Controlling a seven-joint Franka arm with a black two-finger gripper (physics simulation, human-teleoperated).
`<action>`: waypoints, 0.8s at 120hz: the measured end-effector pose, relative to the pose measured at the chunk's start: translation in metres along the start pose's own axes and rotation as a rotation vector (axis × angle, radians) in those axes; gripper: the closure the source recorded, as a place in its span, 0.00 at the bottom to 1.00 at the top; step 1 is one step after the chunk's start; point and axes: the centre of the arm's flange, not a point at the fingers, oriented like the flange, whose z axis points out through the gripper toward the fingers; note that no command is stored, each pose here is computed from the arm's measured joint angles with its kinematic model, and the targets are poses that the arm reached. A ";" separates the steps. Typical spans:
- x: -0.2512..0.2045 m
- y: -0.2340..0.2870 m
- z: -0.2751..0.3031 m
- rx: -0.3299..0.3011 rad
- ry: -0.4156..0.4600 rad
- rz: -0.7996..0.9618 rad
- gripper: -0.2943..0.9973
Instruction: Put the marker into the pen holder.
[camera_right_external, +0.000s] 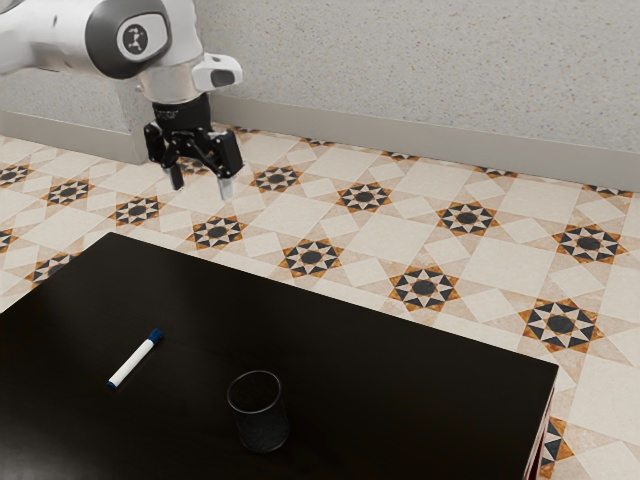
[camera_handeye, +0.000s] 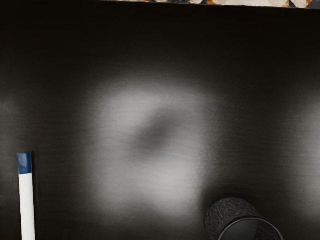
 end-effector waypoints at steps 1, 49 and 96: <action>0.001 -0.003 0.001 0.000 0.000 -0.005 0.23; -0.055 -0.012 0.144 0.012 -0.167 -0.012 0.23; -0.081 -0.154 0.257 0.027 -0.179 -0.240 0.23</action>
